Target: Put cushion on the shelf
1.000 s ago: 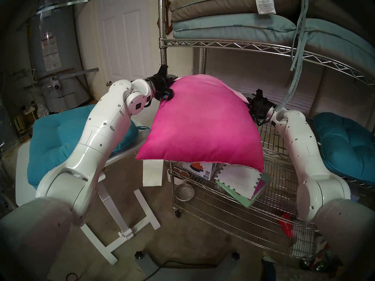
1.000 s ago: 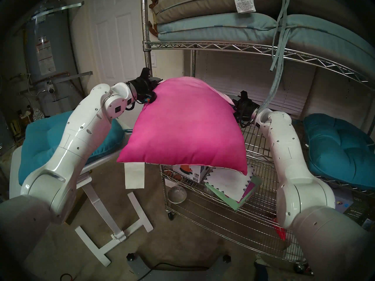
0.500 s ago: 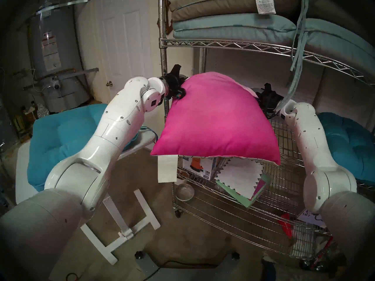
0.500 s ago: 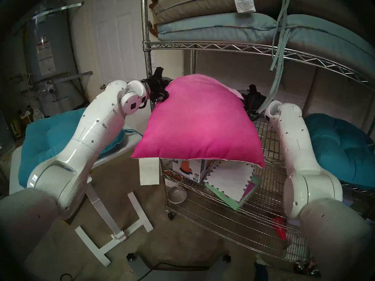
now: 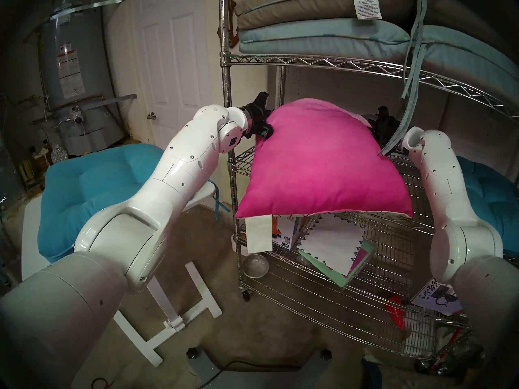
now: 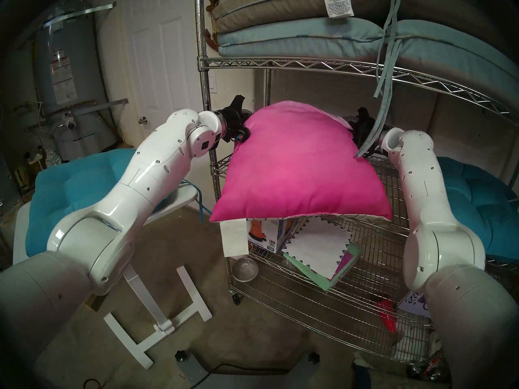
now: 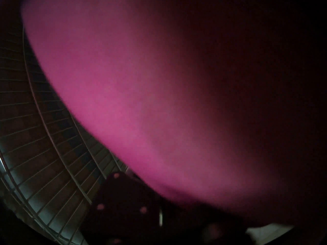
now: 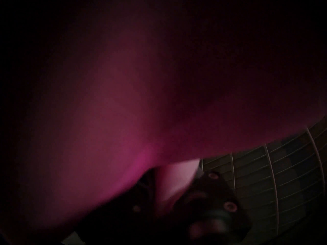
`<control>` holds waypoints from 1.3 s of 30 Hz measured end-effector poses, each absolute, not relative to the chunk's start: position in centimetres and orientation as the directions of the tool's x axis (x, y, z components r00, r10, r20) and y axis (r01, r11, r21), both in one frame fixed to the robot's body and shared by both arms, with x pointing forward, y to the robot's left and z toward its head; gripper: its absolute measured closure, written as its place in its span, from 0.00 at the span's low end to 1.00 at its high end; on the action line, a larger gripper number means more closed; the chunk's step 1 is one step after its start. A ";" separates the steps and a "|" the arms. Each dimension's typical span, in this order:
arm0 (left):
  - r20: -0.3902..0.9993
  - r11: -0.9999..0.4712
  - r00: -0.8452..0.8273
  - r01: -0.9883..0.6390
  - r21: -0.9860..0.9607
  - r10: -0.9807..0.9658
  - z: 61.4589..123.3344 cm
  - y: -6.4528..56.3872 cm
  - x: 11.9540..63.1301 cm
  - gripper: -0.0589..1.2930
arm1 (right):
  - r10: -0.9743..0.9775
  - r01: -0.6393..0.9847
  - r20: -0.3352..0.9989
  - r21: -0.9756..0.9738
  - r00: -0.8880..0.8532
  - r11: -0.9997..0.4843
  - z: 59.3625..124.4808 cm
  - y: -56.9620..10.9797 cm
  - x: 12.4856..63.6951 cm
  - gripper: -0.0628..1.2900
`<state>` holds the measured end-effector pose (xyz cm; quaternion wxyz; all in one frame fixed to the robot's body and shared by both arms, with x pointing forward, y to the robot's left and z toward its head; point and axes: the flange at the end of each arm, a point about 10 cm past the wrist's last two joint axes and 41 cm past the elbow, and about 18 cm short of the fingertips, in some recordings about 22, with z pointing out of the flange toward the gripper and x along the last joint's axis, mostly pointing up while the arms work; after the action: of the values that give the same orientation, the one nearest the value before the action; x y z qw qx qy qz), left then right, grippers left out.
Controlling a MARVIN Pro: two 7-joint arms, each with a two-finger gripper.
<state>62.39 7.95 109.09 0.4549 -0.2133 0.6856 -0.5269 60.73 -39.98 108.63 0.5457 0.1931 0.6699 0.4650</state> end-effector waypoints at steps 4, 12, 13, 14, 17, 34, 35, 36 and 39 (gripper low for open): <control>-0.402 0.366 -0.493 0.173 -0.915 -0.772 108.8 7.7 62.8 0.95 | 0.762 -0.229 -0.556 0.831 -0.332 0.507 108.5 -40.1 60.9 0.87; -0.403 0.380 -0.491 0.152 -0.913 -0.772 108.3 7.2 63.6 0.95 | 0.759 -0.191 -0.555 0.831 -0.341 0.522 107.8 -40.3 61.3 0.87; -0.403 0.381 -0.491 0.150 -0.912 -0.772 108.2 7.2 63.7 0.95 | 0.759 -0.186 -0.554 0.831 -0.342 0.523 107.7 -40.4 61.3 0.87; -0.404 0.382 -0.491 0.149 -0.912 -0.772 108.2 7.2 63.7 0.95 | 0.759 -0.184 -0.554 0.832 -0.343 0.524 107.7 -40.4 61.3 0.88; -0.404 0.385 -0.490 0.145 -0.911 -0.772 108.2 7.0 64.0 0.95 | 0.760 -0.175 -0.552 0.832 -0.343 0.526 107.7 -40.5 61.4 0.88; -0.418 0.329 -0.412 0.271 -0.905 -0.810 115.4 9.6 64.3 0.95 | 0.761 -0.417 -0.590 0.784 -0.270 0.460 116.5 -38.1 61.0 0.88; -0.417 0.328 -0.408 0.270 -0.905 -0.812 115.4 9.9 64.3 0.95 | 0.759 -0.431 -0.593 0.779 -0.270 0.455 116.9 -37.8 60.9 0.88; -0.416 0.328 -0.403 0.269 -0.905 -0.815 115.4 10.3 64.4 0.95 | 0.757 -0.447 -0.595 0.774 -0.271 0.448 117.3 -37.4 60.9 0.88; -0.402 0.325 -0.364 0.256 -0.910 -0.840 114.9 13.7 64.7 0.95 | 0.734 -0.522 -0.598 0.758 -0.321 0.390 118.0 -34.4 60.8 0.88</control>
<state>64.71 13.72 114.93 0.5142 -0.2315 0.6310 -0.5328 60.81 -34.35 117.95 0.5762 0.0880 0.6026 0.5451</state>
